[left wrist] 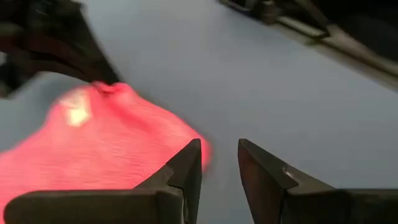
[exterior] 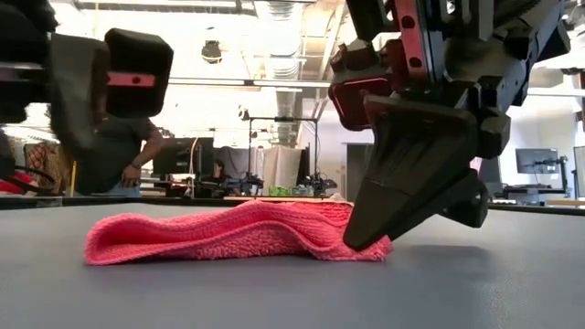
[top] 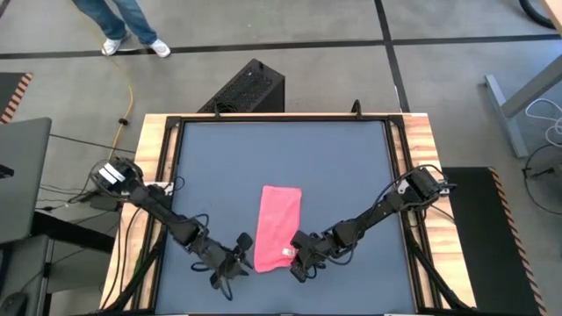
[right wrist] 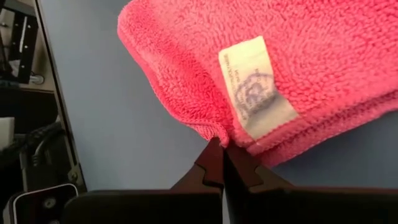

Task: Roll towel into tight, uniform cylinder
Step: Roll the red towel

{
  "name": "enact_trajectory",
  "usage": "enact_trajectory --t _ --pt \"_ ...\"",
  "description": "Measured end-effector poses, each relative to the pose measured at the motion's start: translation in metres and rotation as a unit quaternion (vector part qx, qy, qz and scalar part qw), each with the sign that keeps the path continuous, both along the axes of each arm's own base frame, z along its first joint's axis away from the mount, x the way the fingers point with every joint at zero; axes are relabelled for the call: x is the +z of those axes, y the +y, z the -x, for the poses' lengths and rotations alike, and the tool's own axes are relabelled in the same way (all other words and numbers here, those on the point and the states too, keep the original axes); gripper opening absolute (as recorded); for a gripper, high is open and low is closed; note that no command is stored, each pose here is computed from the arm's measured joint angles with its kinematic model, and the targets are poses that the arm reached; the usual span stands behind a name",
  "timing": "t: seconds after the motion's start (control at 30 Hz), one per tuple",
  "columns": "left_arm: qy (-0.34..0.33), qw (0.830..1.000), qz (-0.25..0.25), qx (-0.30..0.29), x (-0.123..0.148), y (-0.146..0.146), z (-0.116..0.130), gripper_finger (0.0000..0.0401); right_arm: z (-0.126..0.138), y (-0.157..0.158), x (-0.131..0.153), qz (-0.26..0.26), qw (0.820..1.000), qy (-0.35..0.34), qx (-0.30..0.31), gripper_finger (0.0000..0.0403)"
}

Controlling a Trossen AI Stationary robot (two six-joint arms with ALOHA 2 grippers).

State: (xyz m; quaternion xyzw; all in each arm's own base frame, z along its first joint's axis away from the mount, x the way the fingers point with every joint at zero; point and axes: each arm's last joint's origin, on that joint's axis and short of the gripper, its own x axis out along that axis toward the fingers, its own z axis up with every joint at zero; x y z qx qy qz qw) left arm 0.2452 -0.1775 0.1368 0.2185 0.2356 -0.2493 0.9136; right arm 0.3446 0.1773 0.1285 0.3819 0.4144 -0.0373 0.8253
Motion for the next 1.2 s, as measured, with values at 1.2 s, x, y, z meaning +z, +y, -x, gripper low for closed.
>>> enact_trajectory --t 1.2 --pt "0.013 0.992 -0.114 0.049 -0.03 -0.018 -0.032 0.0002 0.003 0.006 0.001 -0.017 1.0 0.006 -0.006 0.0018"
